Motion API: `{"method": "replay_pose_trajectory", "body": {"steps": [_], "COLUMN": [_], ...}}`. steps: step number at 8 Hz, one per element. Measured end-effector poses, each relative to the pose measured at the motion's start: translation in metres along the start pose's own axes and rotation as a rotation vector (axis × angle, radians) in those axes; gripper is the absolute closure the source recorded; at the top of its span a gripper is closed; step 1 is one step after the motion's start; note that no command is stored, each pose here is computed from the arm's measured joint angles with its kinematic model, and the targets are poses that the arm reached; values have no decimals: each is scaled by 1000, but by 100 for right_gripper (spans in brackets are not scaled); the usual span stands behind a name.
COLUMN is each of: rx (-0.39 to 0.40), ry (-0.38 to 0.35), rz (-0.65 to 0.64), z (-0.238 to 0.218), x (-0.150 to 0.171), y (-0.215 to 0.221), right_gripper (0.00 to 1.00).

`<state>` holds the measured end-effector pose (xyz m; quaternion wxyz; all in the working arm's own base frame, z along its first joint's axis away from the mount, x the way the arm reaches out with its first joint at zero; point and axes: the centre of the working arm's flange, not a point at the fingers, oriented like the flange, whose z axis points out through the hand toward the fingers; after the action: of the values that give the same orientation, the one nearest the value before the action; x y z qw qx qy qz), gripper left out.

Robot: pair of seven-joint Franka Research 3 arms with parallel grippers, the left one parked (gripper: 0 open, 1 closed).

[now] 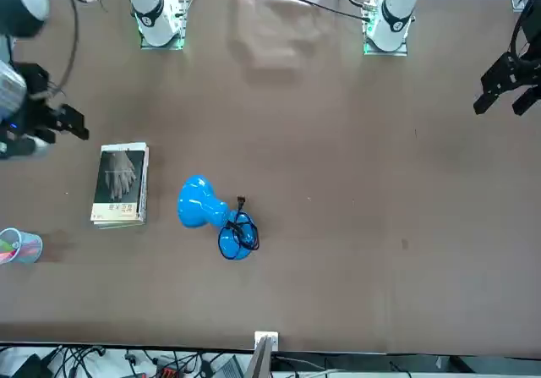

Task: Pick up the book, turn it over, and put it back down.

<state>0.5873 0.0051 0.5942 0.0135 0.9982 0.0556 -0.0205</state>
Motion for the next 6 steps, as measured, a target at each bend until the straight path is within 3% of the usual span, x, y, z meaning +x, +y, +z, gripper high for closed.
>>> {"method": "replay_pose_trajectory", "body": {"steps": [3,6], "rx": [11,17], "ry": [27,17], "rz": [9,16], "z": [-42,-43], "x": [-41,-73], "y": [4,9], "right_gripper": [0,0]}}
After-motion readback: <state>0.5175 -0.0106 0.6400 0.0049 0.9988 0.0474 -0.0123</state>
